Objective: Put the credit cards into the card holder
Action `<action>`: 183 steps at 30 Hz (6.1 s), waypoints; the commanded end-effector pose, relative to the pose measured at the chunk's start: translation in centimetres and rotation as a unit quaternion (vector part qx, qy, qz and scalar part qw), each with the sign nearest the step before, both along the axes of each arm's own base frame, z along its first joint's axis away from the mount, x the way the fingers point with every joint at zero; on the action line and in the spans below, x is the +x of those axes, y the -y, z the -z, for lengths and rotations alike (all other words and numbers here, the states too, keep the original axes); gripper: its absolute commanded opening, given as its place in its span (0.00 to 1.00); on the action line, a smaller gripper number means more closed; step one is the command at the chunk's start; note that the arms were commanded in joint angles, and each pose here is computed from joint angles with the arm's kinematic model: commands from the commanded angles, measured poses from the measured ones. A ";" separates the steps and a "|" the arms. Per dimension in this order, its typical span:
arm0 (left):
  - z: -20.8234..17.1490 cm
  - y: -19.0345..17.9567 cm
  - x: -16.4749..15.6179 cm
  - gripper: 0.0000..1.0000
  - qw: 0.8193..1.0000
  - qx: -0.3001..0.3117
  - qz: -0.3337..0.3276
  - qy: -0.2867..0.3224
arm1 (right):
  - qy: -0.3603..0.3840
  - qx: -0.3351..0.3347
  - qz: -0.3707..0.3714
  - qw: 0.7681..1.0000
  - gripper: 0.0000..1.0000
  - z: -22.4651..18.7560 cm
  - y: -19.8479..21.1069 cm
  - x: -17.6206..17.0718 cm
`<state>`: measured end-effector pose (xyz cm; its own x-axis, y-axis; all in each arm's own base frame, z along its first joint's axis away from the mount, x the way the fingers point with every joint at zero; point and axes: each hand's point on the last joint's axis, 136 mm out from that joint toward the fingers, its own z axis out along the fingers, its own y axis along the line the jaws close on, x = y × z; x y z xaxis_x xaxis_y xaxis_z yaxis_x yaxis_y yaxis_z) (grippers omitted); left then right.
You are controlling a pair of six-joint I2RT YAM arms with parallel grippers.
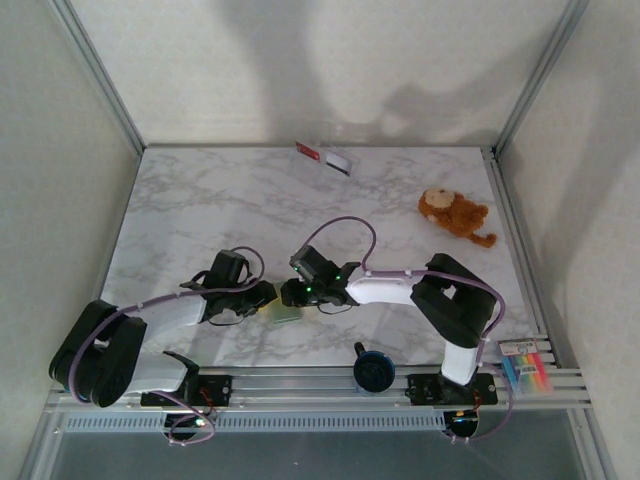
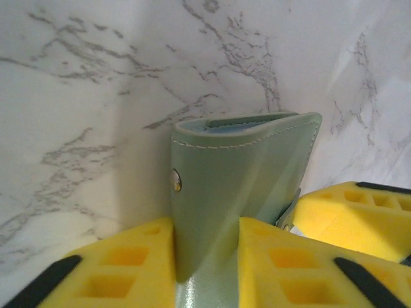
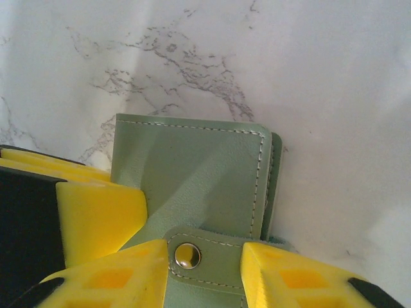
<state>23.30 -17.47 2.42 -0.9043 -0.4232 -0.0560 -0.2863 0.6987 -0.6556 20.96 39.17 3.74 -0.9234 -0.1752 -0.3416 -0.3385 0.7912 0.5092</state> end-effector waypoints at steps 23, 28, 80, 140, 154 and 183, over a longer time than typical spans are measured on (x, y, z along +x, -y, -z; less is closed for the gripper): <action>-6.0 2.1 0.5 0.00 0.997 -0.071 -0.006 0.036 | 0.129 -0.148 -0.050 0.979 0.37 0.4 1.9 -1.4; -5.1 2.0 0.2 0.00 0.997 -0.066 -0.007 0.025 | 0.138 -0.206 -0.006 0.969 0.29 1.8 4.3 -1.1; -5.3 7.5 -0.3 0.59 0.984 -0.065 0.138 0.090 | 0.100 0.036 0.036 0.994 0.00 -12.2 7.5 -0.5; -3.9 5.6 0.2 0.48 0.984 -0.078 0.125 0.103 | 0.012 0.108 -0.025 0.994 0.00 -10.6 6.4 -0.1; -2.4 5.5 0.4 0.17 0.987 -0.067 0.116 0.088 | 0.011 -0.040 0.039 0.998 0.18 -5.5 14.5 0.1; -2.9 9.2 0.9 0.16 0.980 -0.101 0.151 0.087 | -0.017 -0.135 0.062 0.989 0.00 1.2 16.1 1.3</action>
